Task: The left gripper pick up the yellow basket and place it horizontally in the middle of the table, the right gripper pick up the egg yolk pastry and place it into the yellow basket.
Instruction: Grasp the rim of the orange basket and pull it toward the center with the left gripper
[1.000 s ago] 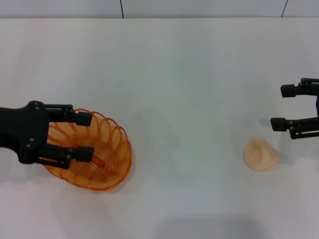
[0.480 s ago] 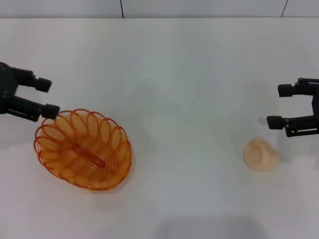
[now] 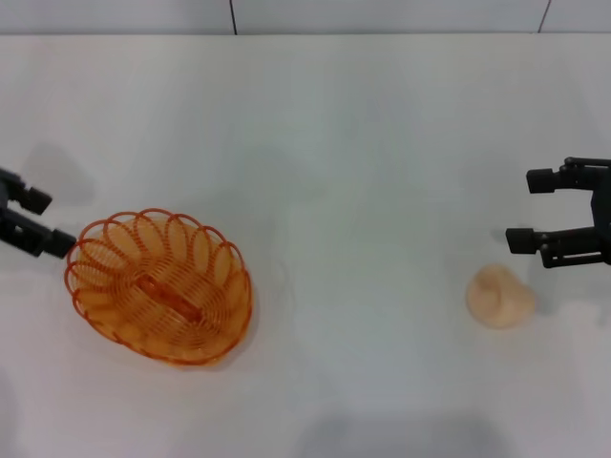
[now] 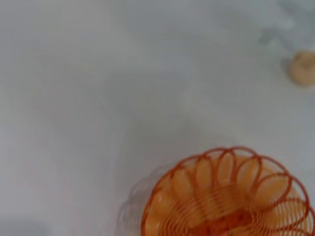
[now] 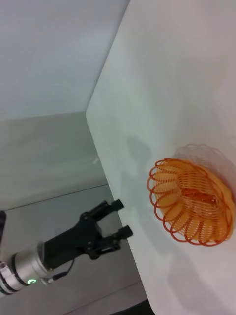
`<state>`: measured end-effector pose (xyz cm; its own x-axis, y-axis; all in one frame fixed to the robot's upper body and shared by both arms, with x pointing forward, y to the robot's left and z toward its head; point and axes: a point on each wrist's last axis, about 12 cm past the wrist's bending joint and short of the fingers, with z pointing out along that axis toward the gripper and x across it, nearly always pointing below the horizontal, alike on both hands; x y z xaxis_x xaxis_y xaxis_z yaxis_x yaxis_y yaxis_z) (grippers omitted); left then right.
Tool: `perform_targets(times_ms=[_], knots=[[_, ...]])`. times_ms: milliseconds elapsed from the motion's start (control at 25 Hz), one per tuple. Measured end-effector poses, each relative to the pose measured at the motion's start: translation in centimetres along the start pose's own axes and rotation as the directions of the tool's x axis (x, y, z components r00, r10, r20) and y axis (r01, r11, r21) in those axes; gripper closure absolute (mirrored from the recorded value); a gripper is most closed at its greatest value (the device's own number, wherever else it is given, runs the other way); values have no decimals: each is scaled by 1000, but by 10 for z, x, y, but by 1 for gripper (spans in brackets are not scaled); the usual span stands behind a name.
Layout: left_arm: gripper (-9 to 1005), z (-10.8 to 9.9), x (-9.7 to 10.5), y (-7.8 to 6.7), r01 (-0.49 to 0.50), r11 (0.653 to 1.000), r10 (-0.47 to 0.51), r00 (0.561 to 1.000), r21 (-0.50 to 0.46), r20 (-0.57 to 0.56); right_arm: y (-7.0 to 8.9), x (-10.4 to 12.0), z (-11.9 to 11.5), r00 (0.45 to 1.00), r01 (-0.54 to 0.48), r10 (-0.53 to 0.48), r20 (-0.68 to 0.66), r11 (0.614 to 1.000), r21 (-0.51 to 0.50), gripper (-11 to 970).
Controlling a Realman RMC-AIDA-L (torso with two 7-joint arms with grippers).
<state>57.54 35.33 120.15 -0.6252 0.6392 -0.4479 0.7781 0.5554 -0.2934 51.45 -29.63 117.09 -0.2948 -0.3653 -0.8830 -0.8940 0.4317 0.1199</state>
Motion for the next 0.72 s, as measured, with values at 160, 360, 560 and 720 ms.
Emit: perform_targets(times_ms=[160,360,560,720], knots=[[210,4,5,1,27,1000,-27,999,-15,-33,0,1,1,1000,-8,8,0,1000,-3,101],[217,7,12,4,59,997,-62,996,-39,-62,0,1,1,1000,-8,8,-1,1000,-5,101],[224,8,19,7,81,994,-88,992,-72,-94,-1,1,2,1000,-7,7,0,1000,-7,101],[230,9,16,9,72,994,-80,993,-88,-91,0,0,3,1000,-7,7,3,1000,-11,101]])
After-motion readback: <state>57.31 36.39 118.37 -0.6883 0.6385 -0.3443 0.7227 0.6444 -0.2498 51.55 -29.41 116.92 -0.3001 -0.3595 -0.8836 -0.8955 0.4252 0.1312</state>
